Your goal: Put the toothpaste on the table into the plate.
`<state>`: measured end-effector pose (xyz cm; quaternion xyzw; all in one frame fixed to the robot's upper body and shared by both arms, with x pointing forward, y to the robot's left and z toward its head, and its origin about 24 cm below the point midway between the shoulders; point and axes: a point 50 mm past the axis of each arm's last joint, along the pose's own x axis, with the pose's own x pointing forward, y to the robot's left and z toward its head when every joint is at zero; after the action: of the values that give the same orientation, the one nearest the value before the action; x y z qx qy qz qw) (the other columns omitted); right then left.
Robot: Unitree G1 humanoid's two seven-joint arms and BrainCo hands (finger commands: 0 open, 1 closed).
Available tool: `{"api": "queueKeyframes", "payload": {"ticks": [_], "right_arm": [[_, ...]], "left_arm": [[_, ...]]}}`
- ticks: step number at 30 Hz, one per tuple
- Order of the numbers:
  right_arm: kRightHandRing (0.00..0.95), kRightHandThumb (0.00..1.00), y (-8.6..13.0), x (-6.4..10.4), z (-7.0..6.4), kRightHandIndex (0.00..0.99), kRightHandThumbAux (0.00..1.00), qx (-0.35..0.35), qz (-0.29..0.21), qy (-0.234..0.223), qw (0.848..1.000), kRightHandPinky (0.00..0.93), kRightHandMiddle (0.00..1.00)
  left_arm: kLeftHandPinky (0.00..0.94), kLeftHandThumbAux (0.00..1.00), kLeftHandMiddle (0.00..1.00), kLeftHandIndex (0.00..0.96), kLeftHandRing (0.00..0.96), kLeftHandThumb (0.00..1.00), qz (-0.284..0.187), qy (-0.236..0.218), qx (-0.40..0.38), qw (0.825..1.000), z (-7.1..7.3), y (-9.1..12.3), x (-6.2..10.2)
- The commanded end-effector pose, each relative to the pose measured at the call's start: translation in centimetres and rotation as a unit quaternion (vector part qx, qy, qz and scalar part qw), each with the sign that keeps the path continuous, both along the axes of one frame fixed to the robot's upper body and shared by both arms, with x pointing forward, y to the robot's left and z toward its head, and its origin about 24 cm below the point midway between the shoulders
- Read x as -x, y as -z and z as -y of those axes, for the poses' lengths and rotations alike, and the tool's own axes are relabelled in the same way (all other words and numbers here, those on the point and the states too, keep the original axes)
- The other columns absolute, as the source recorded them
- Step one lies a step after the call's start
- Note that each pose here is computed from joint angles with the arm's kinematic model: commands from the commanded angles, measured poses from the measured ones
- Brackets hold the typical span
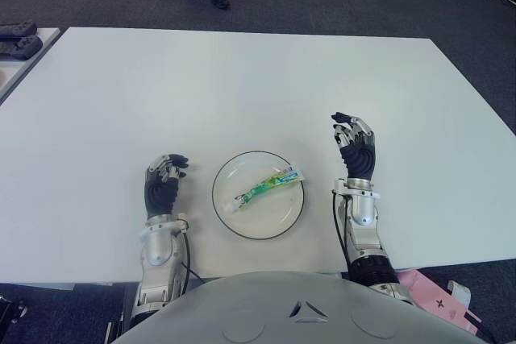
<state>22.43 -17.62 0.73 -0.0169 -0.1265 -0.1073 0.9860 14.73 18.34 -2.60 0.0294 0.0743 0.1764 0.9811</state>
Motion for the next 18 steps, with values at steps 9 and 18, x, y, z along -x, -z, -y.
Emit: {"api": "queueKeyframes", "payload": {"ticks": [9, 18], "right_arm": [[0.398, 0.709, 1.62, -0.13, 0.82, 0.424, 0.727, -0.011, -0.049, 0.05, 0.998, 0.403, 0.423], [0.406, 0.709, 1.83, -0.08, 0.81, 0.425, 0.728, -0.019, -0.054, 0.054, 0.997, 0.409, 0.435]], "left_arm": [[0.467, 0.675, 0.452, 0.465, 0.464, 0.841, -0.035, 0.006, 0.007, 0.999, 0.18, 1.26, 0.42], [0.483, 0.675, 0.452, 0.467, 0.467, 0.842, -0.029, 0.006, 0.007, 1.0, 0.18, 1.15, 0.2]]}}
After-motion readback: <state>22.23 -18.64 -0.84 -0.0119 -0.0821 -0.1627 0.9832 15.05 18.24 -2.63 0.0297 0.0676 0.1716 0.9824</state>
